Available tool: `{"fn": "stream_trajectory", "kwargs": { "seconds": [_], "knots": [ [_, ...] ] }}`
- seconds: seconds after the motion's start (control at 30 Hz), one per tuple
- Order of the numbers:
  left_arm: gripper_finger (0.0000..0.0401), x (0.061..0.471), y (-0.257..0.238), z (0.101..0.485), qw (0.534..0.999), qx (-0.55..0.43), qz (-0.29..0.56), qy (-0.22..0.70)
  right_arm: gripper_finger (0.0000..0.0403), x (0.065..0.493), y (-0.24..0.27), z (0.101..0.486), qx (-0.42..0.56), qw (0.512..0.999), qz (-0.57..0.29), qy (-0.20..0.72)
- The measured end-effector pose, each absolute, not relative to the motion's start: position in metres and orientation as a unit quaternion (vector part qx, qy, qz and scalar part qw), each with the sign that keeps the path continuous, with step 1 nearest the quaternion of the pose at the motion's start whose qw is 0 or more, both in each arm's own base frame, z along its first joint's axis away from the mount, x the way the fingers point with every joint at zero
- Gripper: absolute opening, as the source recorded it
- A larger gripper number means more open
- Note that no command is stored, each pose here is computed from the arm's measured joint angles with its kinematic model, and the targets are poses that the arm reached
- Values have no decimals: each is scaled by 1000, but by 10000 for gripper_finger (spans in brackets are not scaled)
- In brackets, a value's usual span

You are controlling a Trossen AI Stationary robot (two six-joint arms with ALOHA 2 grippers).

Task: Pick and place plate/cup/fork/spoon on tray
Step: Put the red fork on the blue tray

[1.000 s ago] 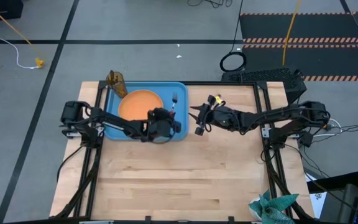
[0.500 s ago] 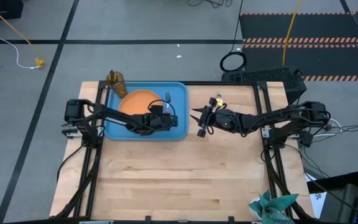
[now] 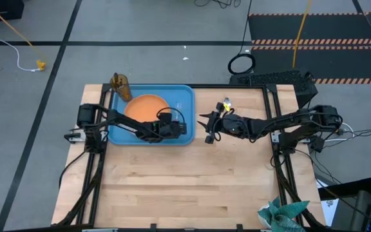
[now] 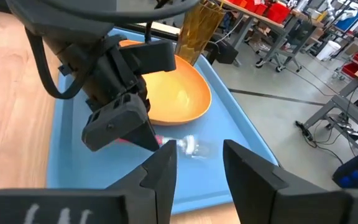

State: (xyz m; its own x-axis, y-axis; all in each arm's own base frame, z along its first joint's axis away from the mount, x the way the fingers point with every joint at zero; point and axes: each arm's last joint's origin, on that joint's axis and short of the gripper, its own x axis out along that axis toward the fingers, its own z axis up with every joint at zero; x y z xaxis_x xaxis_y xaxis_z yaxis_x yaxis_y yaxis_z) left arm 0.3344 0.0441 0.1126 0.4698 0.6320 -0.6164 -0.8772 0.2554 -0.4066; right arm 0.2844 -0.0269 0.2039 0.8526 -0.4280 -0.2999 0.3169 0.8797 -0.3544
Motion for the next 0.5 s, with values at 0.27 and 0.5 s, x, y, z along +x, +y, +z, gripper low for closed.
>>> {"fn": "stream_trajectory", "kwargs": {
  "seconds": [0.27,0.5],
  "knots": [
    [88,332,49,111,769,-358,498,177,125,284,-27,203,-144,951,-196,193],
    [89,332,58,121,781,-345,493,167,125,283,-27,200,-141,948,-195,208]
  ]
}}
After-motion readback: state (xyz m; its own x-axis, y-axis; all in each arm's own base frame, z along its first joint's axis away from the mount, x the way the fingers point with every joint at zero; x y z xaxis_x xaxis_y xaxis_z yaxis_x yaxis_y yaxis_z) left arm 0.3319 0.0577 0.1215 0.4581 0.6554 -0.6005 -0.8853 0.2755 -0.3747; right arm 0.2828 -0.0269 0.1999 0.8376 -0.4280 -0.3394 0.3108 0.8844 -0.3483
